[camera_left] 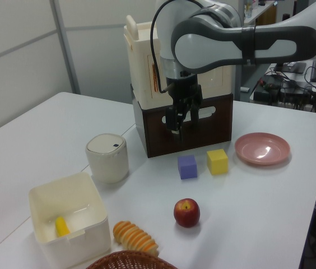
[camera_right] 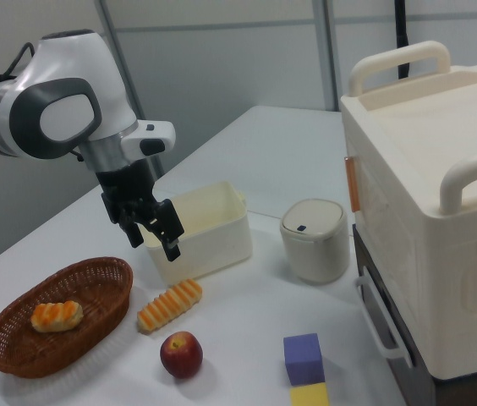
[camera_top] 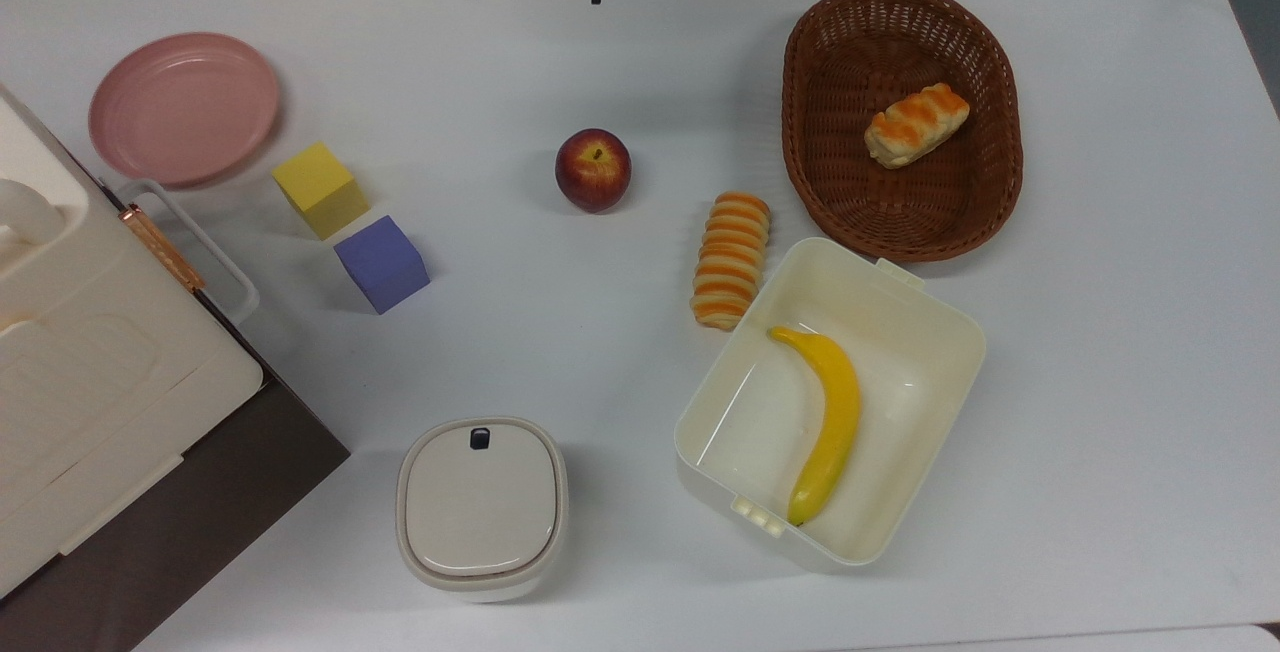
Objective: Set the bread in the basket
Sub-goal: 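Move the gripper over the striped orange bread loaf beside the apple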
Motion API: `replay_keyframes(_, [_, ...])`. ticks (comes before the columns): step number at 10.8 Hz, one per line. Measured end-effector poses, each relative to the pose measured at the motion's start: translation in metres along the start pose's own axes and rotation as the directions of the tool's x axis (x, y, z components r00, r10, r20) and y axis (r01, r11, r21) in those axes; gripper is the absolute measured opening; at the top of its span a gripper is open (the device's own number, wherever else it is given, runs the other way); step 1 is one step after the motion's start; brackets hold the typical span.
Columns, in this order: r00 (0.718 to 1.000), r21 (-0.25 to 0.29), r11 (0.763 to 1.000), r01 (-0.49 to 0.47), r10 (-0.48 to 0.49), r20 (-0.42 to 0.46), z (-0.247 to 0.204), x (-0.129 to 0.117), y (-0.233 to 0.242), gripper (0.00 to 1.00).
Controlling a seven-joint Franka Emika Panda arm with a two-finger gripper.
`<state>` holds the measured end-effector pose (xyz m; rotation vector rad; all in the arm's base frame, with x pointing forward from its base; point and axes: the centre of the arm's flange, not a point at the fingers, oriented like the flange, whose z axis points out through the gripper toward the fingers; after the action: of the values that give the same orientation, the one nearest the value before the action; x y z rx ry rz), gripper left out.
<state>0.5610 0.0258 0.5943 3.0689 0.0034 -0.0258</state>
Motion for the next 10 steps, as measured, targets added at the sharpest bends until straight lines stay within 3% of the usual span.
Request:
replay_keyframes(6, [0.999, 0.000, 0.999, -0.047, 0.047, 0.011, 0.007, 0.003, 0.026, 1.00])
replay_keyframes(10, [0.999, -0.003, 1.000, 0.005, -0.005, 0.033, 0.041, 0.023, -0.004, 1.00])
